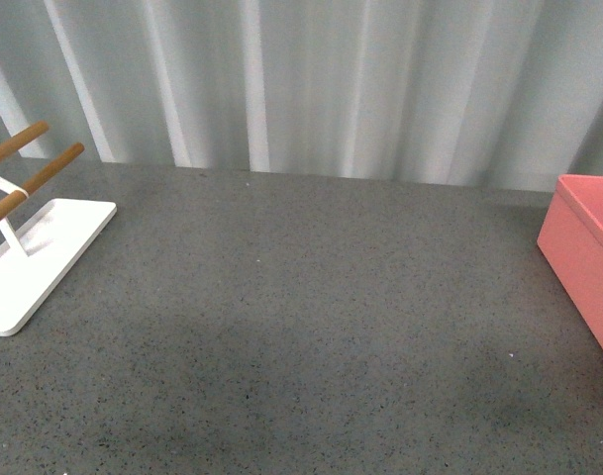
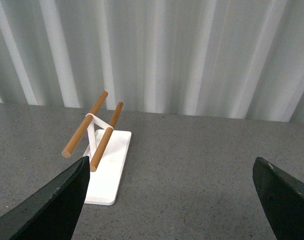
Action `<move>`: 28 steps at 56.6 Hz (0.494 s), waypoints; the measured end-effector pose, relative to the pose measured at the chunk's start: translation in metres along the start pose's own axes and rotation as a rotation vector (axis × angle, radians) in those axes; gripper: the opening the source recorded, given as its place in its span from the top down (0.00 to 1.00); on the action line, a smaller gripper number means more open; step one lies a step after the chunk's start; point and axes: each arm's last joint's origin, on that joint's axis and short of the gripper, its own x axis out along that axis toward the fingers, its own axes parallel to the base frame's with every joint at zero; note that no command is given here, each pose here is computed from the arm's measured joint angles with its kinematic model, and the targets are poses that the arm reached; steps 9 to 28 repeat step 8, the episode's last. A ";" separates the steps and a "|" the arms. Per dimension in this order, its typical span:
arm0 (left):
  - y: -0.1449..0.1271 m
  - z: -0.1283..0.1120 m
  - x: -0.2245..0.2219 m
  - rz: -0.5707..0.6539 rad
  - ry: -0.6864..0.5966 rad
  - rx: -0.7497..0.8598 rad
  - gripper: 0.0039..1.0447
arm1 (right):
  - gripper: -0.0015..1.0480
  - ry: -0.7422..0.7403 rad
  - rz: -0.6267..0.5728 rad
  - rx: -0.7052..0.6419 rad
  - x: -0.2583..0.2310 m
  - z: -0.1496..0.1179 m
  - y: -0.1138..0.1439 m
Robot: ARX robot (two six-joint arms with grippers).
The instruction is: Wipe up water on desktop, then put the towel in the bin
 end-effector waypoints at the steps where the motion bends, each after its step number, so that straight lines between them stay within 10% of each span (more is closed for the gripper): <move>1: 0.000 0.000 0.000 0.000 0.000 0.000 0.06 | 0.07 0.000 0.000 0.000 0.000 0.000 0.000; 28: 0.000 0.000 0.000 0.000 0.000 0.000 0.06 | 0.07 0.000 0.000 0.000 0.000 0.000 0.000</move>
